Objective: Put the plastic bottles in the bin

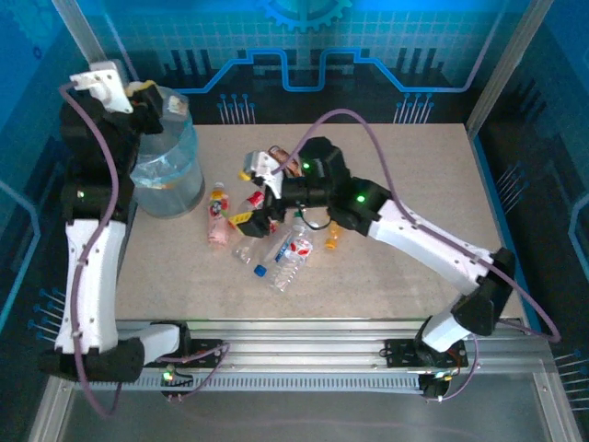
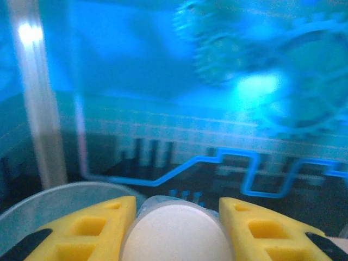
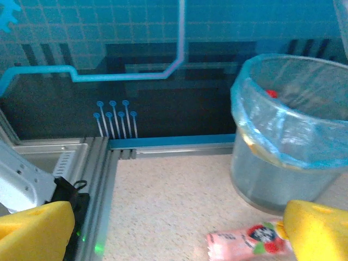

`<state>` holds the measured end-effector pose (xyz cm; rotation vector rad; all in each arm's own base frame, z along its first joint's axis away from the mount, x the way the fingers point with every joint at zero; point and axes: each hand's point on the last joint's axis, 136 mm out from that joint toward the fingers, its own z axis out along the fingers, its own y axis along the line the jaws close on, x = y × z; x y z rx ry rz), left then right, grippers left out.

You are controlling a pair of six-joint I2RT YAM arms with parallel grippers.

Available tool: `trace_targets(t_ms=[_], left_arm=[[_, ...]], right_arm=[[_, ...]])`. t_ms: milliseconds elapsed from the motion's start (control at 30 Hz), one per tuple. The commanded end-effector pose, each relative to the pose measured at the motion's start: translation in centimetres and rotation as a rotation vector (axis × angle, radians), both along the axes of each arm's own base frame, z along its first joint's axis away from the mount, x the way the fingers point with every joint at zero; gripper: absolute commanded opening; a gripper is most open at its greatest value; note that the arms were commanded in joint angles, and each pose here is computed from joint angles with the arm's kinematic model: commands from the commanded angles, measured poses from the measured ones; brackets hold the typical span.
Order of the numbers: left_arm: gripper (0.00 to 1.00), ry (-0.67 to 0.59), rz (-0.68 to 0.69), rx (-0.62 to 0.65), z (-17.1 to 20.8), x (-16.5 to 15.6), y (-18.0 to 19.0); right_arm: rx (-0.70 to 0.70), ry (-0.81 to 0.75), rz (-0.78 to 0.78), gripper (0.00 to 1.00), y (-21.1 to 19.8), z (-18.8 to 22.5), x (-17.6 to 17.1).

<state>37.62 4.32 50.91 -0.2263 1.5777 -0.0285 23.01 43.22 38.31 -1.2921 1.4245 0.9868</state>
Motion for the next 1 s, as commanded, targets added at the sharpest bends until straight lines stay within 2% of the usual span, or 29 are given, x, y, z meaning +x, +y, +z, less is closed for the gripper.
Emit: trace_targets(t_ms=[0,133,300,433,700,833,967], left_arm=[[0.00,0.114,0.118,-0.109,-3.3,1.7,4.6],[0.00,0.194,0.188,-0.163,-7.0,3.3,8.6],[0.00,0.295,0.193,-0.177,-11.6,5.2,10.8],[0.00,0.384,0.132,-0.177,-15.7,6.5,10.3],[0.00,0.437,0.002,-0.235,-21.5,8.0,7.8],[0.00,0.467,-0.040,-0.210,-24.2,8.7,6.3],[0.15,0.492,-0.052,-0.199,-25.6,9.3,6.0]], right_arm=[[0.034,0.051,0.006,1.00,2.3,1.1,-0.1],[-0.036,0.219,-0.162,1.00,4.1,-0.4,3.5],[-0.204,0.402,-0.336,1.00,4.9,-4.0,7.0],[-0.280,0.466,-0.330,1.00,5.6,-6.3,7.5],[-0.291,0.480,-0.336,1.00,5.7,-7.8,7.6],[-0.319,0.492,-0.345,1.00,5.3,-8.9,7.4],[-0.328,0.502,-0.353,1.00,5.1,-9.6,7.3]])
